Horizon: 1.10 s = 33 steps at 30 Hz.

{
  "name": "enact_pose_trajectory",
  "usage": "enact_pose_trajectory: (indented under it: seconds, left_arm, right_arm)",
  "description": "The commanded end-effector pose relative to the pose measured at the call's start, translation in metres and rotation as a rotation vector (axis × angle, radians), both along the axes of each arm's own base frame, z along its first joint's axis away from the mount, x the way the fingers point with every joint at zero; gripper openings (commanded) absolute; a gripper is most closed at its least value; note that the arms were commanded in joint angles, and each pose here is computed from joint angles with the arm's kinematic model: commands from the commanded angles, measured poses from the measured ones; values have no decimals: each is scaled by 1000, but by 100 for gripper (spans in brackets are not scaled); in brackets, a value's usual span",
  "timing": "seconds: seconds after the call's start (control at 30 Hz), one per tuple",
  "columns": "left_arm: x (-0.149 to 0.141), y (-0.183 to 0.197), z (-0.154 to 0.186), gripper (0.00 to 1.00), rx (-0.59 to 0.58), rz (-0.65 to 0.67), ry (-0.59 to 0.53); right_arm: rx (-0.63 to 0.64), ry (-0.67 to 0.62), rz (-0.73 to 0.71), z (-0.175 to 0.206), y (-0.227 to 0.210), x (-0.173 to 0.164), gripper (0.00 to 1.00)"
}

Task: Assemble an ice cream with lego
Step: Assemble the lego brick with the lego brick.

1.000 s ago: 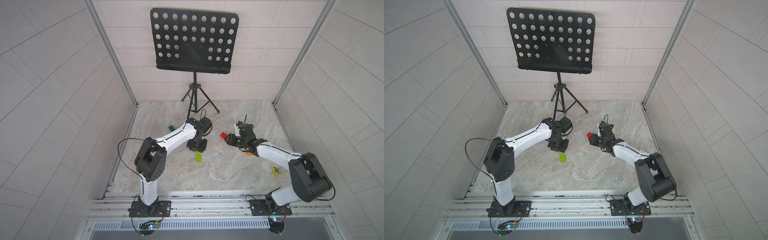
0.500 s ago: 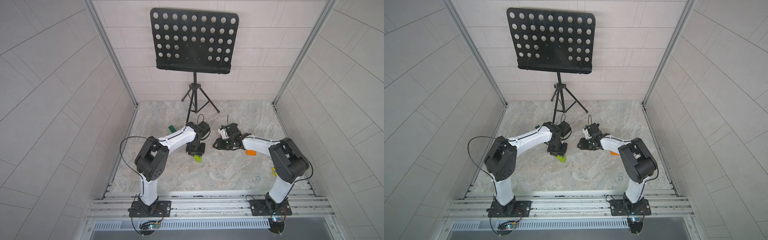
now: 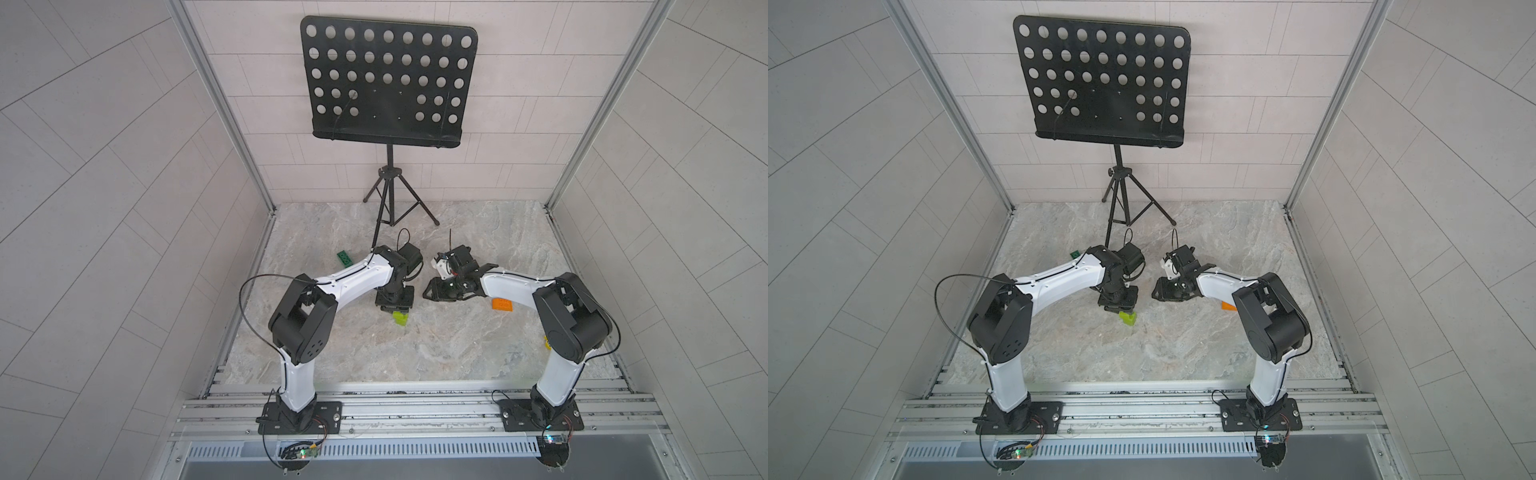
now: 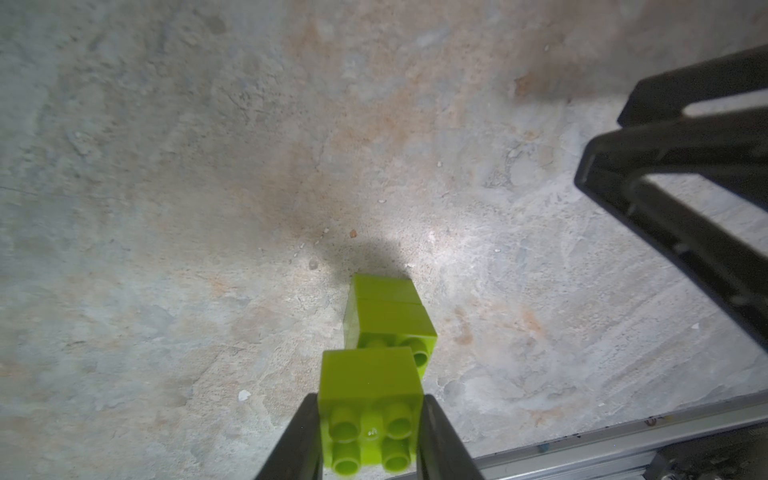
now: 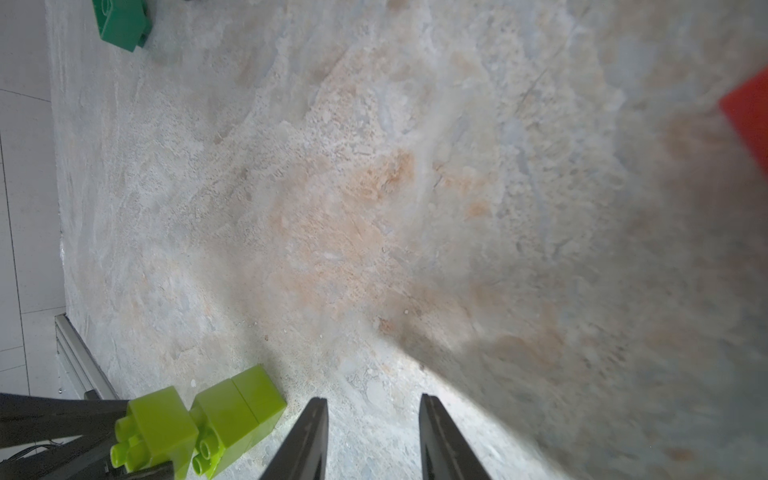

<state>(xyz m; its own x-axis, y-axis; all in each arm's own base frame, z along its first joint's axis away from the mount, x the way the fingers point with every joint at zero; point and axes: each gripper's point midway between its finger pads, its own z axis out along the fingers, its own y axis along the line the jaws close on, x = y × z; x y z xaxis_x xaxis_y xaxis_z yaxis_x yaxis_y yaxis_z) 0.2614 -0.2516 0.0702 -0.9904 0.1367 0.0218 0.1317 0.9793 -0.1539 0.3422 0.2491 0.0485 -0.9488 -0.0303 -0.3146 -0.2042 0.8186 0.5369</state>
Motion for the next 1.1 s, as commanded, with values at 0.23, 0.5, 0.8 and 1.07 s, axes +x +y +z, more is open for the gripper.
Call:
enact_pose_trajectory:
  seconds: [0.23,0.5,0.8,1.07]
  left_arm:
    - [-12,-9,9,19,-5,-144,2]
    - [-8,-12,7,20,-1,-173,-10]
    - [-6,-9,-5,20,38,-193,9]
    - [-6,-6,-11,20,55,-183,10]
  right_arm:
    - [-18,29,22,-8,2,-4,41]
    - [-18,38,25,-10,2,-4,41]
    - [-15,41,33,-10,4,-5,41]
    - [-15,43,35,-11,4,-5,41]
